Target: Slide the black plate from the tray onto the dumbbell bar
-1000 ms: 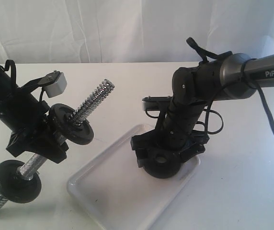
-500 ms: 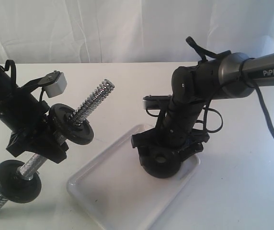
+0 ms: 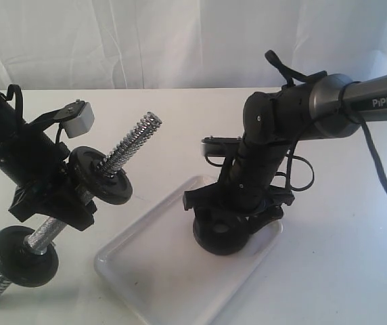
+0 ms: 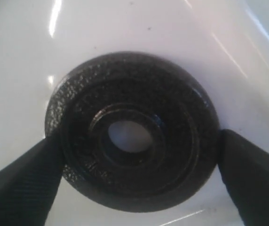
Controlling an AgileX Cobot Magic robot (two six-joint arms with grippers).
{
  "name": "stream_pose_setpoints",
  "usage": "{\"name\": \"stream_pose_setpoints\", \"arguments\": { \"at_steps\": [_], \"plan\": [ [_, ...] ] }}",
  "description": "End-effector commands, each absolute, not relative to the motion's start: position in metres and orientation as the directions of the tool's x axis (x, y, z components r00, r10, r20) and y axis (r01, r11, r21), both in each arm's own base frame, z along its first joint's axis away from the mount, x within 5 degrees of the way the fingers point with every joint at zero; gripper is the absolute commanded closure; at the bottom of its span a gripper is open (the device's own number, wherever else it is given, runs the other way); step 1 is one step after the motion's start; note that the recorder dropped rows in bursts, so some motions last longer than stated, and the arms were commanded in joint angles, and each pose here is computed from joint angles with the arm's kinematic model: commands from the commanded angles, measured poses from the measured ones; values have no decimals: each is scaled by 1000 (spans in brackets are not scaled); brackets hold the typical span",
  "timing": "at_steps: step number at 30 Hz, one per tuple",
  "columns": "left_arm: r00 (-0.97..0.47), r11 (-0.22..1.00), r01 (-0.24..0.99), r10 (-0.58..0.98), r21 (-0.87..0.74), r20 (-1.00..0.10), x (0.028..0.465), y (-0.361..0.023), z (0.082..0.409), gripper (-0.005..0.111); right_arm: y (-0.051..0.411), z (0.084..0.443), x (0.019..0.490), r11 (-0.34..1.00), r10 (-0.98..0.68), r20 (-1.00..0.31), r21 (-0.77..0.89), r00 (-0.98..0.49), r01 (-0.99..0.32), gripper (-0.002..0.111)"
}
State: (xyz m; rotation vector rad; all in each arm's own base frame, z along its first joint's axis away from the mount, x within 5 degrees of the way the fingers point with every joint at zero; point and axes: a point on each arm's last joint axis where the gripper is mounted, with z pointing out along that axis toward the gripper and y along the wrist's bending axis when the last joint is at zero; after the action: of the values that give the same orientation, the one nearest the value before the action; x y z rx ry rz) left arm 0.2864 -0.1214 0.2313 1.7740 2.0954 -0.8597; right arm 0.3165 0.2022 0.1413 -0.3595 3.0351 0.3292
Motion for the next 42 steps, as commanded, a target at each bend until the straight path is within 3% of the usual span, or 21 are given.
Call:
{"name": "stream_pose_setpoints", "arguments": {
  "at_steps": [1,11,19,28,42],
  "plan": [
    [-265,39,948,647,-317,-714,278,-136,269,107,207,130,312,934,-243,-55,257,-969,-248,25],
    [-265,39,948,647,-317,-714,278,-136,269,107,208,130,315,924,-265,-94,260,-960,-281,25],
    [-265,39,948,647,-317,-714,278,-136,269,107,207,130,311,922,-286,-48,259,-957,-289,25],
    [-265,39,948,647,-317,-714,278,-136,269,107,206,131,310,865,-432,-68,250,-899,-434,25],
    [-269,39,946,648,-322,-712,277,-136,269,107,211,149,312,798,-549,-31,278,-835,-535,25]
  ]
}}
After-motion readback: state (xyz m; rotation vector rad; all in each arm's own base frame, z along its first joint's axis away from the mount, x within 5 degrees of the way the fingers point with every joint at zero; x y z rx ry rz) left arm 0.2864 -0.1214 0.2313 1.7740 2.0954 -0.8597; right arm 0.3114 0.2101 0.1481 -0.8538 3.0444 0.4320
